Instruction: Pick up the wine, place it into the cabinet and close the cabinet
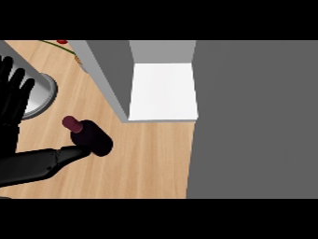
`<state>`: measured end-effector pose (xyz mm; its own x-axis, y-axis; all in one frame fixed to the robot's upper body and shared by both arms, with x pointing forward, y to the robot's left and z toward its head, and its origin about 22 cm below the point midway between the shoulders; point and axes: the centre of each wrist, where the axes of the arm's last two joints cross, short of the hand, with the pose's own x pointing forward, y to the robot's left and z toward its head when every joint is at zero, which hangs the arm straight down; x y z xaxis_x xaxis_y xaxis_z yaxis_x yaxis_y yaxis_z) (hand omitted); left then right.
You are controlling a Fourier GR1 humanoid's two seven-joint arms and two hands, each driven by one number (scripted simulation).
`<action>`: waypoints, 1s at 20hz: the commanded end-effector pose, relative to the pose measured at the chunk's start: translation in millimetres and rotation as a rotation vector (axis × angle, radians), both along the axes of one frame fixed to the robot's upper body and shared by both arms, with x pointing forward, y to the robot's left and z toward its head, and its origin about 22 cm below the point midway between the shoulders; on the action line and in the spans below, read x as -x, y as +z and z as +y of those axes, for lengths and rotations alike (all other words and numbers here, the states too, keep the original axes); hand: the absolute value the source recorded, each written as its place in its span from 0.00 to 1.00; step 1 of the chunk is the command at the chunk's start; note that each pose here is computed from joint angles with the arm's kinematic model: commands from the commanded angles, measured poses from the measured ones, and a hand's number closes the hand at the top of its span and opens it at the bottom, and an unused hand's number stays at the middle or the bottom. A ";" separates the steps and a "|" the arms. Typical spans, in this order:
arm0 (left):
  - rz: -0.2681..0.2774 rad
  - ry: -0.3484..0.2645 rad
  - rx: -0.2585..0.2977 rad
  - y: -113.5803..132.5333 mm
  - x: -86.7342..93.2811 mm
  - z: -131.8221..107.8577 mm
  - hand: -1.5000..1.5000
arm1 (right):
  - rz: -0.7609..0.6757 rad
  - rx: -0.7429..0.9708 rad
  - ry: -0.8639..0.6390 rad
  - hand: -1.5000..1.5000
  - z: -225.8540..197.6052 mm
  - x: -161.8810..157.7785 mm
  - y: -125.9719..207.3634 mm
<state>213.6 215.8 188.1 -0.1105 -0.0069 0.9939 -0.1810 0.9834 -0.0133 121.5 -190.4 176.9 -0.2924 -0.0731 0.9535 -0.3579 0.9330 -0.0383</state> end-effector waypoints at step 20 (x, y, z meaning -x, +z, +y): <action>0.150 -0.017 0.004 -135.9 -23.2 47.8 0.00 | -0.103 -0.023 0.009 0.00 -13.1 37.1 34.3</action>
